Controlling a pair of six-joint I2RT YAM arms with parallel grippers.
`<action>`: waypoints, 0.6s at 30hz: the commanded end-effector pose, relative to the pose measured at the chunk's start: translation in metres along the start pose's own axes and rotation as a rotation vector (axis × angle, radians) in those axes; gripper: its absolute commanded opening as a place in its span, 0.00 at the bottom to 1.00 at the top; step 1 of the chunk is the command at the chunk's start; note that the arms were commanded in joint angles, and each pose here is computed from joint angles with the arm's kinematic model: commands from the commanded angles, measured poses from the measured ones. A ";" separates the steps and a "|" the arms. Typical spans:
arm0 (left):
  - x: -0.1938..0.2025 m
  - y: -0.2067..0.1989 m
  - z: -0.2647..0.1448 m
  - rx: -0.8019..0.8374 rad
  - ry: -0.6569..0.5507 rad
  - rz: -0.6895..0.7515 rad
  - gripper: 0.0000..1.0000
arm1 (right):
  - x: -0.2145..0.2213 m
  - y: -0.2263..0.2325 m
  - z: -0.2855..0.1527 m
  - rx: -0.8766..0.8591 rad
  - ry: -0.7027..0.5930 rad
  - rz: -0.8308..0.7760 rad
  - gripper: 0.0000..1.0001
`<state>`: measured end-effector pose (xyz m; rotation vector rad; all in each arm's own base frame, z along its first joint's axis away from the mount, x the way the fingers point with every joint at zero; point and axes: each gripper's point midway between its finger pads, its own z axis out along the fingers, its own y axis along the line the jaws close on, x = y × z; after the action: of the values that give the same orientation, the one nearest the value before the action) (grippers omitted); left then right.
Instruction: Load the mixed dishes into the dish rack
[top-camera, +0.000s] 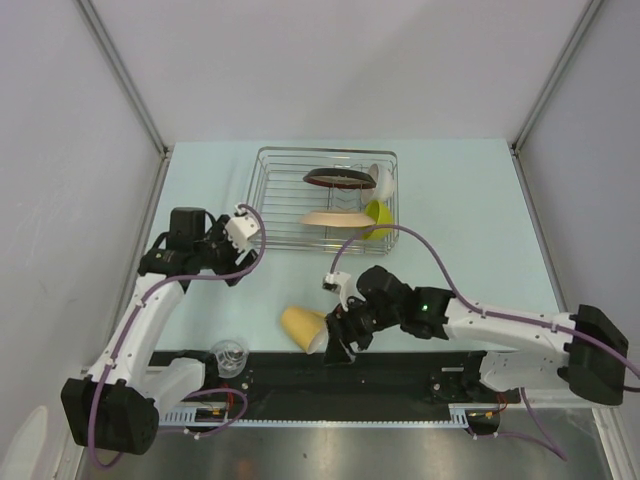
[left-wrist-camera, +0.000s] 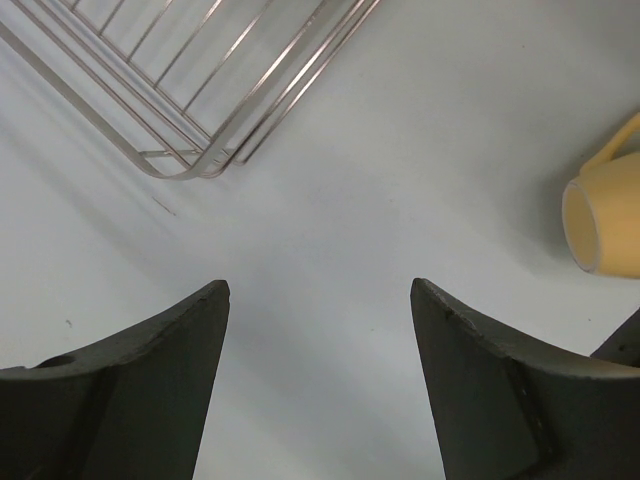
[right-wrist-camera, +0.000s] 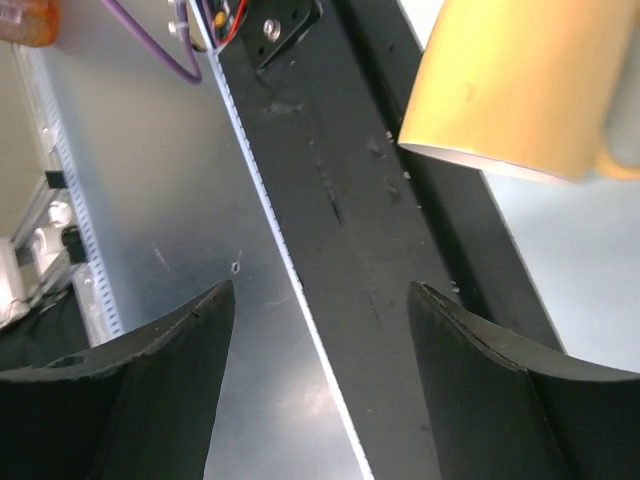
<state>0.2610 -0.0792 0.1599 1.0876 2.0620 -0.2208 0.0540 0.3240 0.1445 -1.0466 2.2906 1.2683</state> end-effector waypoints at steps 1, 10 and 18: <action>0.002 -0.009 0.004 0.022 -0.033 -0.053 0.78 | -0.012 0.023 0.018 -0.131 0.022 0.016 0.74; 0.000 -0.009 -0.008 -0.009 -0.047 -0.031 0.78 | -0.026 0.002 0.065 -0.110 0.041 0.017 0.74; 0.001 -0.004 -0.011 -0.031 -0.042 -0.011 0.79 | -0.055 -0.031 0.083 -0.020 -0.077 0.033 0.72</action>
<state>0.2480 -0.0784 0.1563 1.0484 2.0595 -0.2341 0.0753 0.3860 0.0960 -1.0487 2.3675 1.3346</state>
